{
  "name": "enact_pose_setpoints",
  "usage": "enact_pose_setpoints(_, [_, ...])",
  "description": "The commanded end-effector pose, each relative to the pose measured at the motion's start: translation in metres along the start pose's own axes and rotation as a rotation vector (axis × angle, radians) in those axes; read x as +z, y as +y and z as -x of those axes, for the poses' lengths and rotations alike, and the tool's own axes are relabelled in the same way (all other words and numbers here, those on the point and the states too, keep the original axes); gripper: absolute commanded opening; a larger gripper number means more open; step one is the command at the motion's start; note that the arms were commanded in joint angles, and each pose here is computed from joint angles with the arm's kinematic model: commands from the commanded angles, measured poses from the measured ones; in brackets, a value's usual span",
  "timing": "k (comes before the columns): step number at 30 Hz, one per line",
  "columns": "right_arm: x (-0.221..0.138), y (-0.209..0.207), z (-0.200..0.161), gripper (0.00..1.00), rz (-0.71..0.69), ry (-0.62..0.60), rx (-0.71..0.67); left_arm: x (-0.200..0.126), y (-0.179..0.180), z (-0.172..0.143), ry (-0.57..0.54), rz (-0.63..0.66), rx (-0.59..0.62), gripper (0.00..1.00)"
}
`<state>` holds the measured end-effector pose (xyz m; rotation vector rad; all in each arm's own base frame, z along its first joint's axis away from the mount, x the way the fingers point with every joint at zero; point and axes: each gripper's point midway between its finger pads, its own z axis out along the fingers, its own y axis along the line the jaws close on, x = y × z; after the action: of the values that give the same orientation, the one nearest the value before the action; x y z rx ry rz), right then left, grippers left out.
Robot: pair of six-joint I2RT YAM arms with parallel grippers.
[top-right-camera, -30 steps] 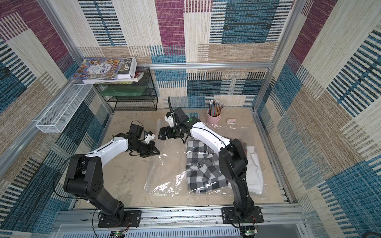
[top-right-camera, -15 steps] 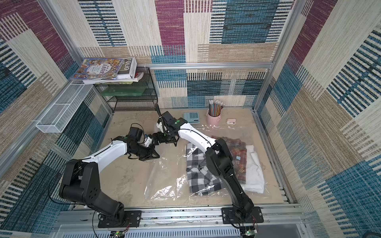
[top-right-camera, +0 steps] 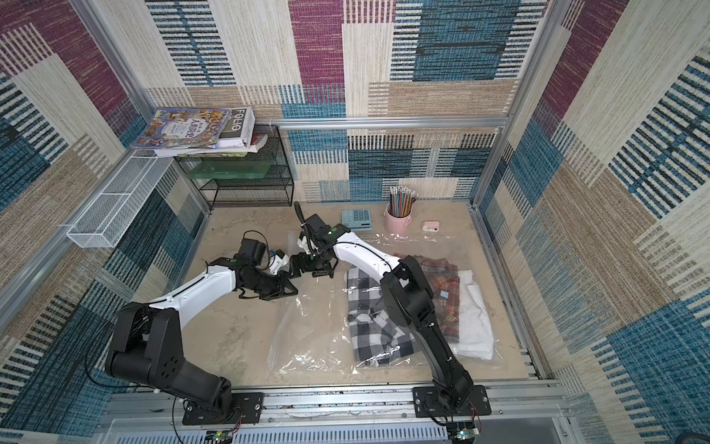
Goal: Take the shirt out of the vacuum bag
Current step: Open the vacuum bag at the center of the board.
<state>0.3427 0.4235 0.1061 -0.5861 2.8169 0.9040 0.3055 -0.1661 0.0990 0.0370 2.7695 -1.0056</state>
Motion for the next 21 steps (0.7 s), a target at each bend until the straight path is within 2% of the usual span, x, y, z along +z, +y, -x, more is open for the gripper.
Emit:
enact_pose_setpoints(1, [-0.029, 0.006, 0.014, 0.92, 0.072, -0.059, 0.027, 0.000, 0.000, 0.010, -0.042, 0.002, 0.036, 0.01])
enact_pose_setpoints(7, [-0.047, -0.008, 0.021, 0.93, 0.077, -0.094, 0.065, -0.001, 0.003, 0.014, -0.065, 0.023, 0.042, 0.00])
enact_pose_setpoints(16, [-0.014, 0.020, 0.033, 0.93, 0.088, -0.040, 0.024, -0.024, -0.006, 0.023, -0.213, 0.050, 0.122, 0.00])
enact_pose_setpoints(21, [-0.004, 0.036, 0.033, 0.93, 0.111, -0.036, 0.011, -0.024, -0.009, 0.020, -0.211, 0.047, 0.132, 0.00])
